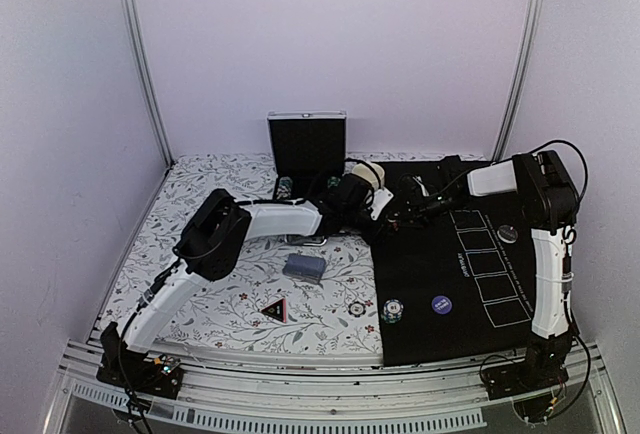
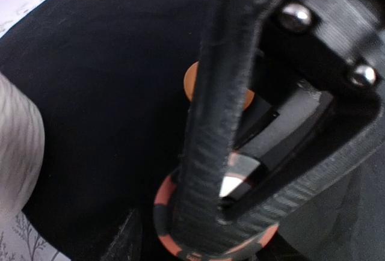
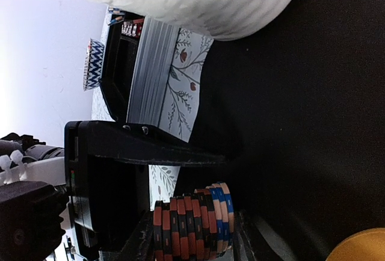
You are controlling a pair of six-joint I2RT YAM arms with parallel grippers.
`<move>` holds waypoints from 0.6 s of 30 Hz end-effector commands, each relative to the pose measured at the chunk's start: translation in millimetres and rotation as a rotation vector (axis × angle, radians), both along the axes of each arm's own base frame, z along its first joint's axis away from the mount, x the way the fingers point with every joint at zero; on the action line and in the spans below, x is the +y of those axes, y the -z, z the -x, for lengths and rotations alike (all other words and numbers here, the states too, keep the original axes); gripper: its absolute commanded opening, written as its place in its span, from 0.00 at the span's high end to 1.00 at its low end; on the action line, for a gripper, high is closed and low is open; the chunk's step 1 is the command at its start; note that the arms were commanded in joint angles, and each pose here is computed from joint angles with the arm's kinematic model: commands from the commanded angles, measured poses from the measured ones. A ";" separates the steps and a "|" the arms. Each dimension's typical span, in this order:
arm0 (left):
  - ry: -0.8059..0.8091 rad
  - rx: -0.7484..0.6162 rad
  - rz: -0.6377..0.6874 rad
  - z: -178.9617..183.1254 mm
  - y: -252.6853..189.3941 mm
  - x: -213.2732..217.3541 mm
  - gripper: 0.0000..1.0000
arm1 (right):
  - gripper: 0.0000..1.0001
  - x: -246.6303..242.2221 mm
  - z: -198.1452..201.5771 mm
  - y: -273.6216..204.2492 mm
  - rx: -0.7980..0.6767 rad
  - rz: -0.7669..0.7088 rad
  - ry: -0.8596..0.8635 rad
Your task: Distribute texas hold em gaming equipment
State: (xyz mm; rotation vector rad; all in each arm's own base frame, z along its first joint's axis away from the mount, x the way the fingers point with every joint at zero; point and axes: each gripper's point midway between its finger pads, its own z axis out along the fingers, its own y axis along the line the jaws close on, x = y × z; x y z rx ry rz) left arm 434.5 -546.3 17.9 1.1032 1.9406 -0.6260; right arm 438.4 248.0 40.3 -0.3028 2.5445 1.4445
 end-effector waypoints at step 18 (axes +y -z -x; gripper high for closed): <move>0.070 0.008 -0.006 15.2 15.4 -6.3 0.63 | 0.53 -15.2 -8.4 -7.2 -0.059 0.131 0.062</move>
